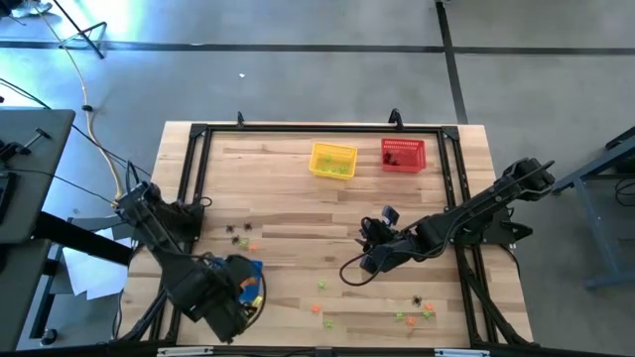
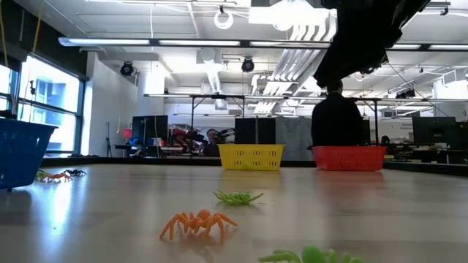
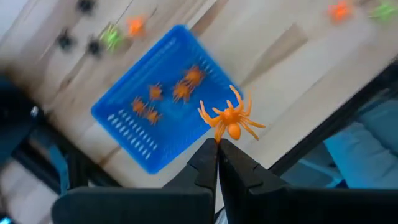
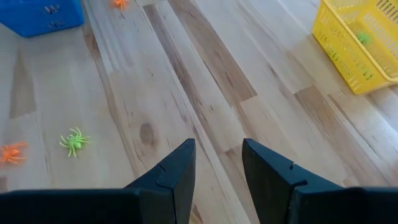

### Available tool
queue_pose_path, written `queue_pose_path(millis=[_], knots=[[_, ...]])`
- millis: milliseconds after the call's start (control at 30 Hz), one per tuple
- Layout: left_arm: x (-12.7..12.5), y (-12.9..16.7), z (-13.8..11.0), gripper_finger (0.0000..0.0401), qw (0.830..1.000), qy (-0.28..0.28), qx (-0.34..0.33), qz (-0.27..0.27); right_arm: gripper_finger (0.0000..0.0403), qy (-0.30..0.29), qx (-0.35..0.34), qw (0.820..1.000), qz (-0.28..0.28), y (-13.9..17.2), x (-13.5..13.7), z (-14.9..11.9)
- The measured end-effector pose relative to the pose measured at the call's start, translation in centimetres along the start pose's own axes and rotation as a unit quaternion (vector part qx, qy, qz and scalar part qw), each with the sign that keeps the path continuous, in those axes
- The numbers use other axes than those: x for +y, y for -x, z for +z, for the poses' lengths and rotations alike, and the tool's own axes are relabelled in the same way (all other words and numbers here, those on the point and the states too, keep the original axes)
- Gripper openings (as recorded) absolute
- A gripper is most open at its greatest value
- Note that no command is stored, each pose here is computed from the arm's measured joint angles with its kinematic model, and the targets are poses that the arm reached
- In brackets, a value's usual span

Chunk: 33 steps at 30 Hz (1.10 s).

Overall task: Sort Halloween decoration
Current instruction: Put the orange spider toy into the blue bin

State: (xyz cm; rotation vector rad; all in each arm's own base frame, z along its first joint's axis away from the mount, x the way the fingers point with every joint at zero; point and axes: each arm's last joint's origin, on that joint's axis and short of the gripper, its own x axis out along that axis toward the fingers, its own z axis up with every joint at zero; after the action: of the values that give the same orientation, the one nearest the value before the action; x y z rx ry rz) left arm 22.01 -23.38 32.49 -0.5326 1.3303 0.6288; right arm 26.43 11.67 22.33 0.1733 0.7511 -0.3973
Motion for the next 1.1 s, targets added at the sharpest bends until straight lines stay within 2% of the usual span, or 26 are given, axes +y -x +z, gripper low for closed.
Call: queue_pose_path(millis=[367, 667, 767, 900, 1100], knots=[[1.1, -6.4, -2.3, 0.0000, 0.994, 0.004, 0.051, 0.093, 0.0129, -0.003, -0.005, 1.000, 0.004, 0.0, 0.1, 0.1], [1.3, -12.3, -2.9, 0.0000, 0.997, -0.008, 0.055, 0.062, 0.0129, -0.005, -0.007, 1.000, 0.006, 0.0, 0.1, 0.2], [1.8, -13.6, -2.6, 0.0000, 0.996, -0.012, 0.056, 0.068, 0.0129, -0.006, -0.007, 1.000, 0.006, 0.0, 0.1, 0.2], [2.5, -14.5, -2.2, 0.0000, 0.994, -0.013, 0.057, 0.089, 0.0129, -0.006, -0.007, 1.000, 0.006, 0.0, 0.1, 0.2], [2.6, -14.8, -1.5, 0.0001, 0.995, -0.005, 0.043, 0.092, 0.0129, -0.005, -0.007, 1.000, 0.006, 0.0, 0.1, 0.2]])
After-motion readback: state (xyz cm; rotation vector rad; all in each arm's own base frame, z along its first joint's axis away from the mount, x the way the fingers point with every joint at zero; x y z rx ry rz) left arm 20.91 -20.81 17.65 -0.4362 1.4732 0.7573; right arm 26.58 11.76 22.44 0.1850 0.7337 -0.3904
